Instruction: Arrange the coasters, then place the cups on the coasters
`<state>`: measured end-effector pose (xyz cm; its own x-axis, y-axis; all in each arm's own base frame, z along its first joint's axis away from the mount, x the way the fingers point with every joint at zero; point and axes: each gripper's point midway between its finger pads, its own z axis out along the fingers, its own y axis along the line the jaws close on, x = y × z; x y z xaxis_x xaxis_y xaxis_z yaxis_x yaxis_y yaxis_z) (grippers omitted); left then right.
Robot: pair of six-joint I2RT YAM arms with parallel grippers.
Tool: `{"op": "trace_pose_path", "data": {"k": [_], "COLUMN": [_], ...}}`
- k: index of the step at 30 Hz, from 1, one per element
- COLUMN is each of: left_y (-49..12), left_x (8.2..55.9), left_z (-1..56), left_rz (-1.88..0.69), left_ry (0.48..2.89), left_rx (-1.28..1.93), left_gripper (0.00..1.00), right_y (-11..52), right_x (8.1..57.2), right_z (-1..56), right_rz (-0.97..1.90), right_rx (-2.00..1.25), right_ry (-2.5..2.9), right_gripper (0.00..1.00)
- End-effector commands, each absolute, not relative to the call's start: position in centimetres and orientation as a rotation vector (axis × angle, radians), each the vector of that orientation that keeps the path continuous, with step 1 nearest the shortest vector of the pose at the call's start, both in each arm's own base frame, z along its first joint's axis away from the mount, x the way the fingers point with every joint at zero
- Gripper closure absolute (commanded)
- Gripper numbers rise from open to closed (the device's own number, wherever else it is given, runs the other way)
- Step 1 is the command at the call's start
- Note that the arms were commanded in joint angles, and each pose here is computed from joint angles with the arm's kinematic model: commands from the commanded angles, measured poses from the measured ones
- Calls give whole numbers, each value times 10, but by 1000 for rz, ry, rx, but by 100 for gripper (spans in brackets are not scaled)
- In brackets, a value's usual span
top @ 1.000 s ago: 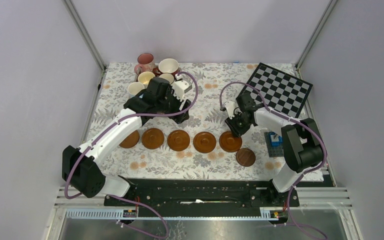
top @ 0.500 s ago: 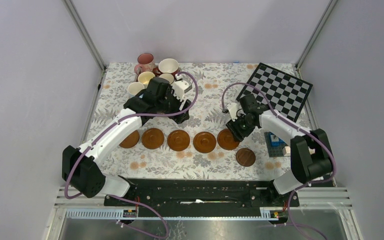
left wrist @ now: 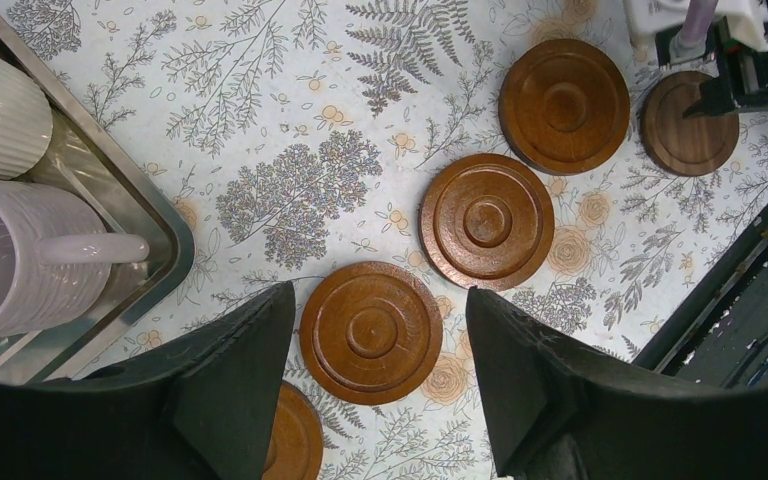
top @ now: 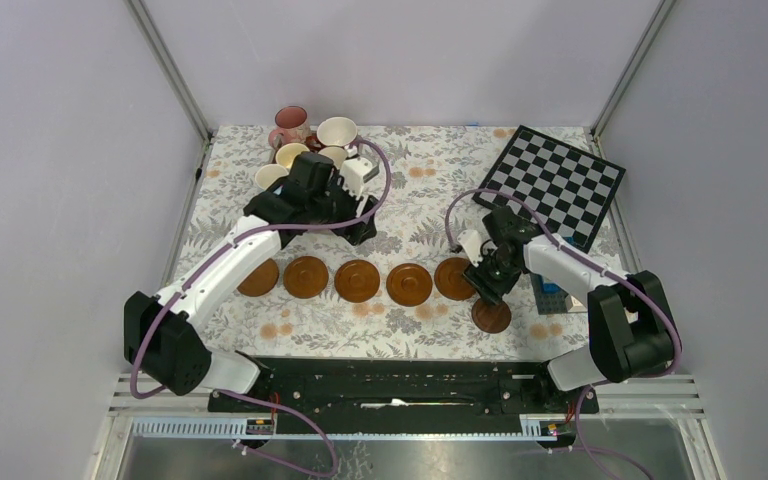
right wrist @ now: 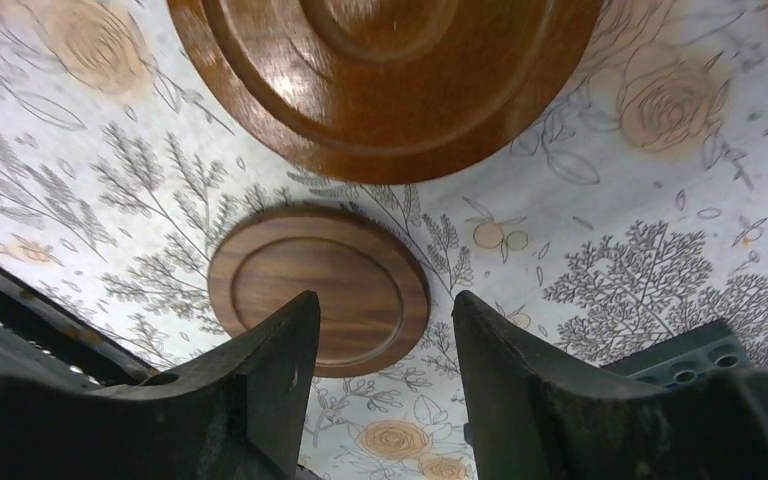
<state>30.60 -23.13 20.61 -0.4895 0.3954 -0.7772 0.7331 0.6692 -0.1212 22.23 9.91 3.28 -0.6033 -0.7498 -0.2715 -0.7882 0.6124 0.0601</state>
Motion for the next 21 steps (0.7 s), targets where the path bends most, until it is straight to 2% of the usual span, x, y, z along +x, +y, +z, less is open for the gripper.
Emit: {"op": "trace_pose_path", "data": {"k": [1, 10, 21], "left_y": [-234, -233, -232], "left_x": [305, 305, 306], "left_z": [231, 229, 227], "left_rz": [-616, -615, -611], "left_ry": [2050, 2053, 2058], "left_rx": [847, 845, 843], "left_gripper": [31, 31, 31], "right_y": [88, 65, 42], "right_x": [217, 226, 260], "right_z": [30, 5, 6], "right_rz": [171, -29, -325], "right_rx": [-1346, -1366, -1301], "right_ry": [2586, 2605, 2602], "right_gripper": [42, 49, 52]}}
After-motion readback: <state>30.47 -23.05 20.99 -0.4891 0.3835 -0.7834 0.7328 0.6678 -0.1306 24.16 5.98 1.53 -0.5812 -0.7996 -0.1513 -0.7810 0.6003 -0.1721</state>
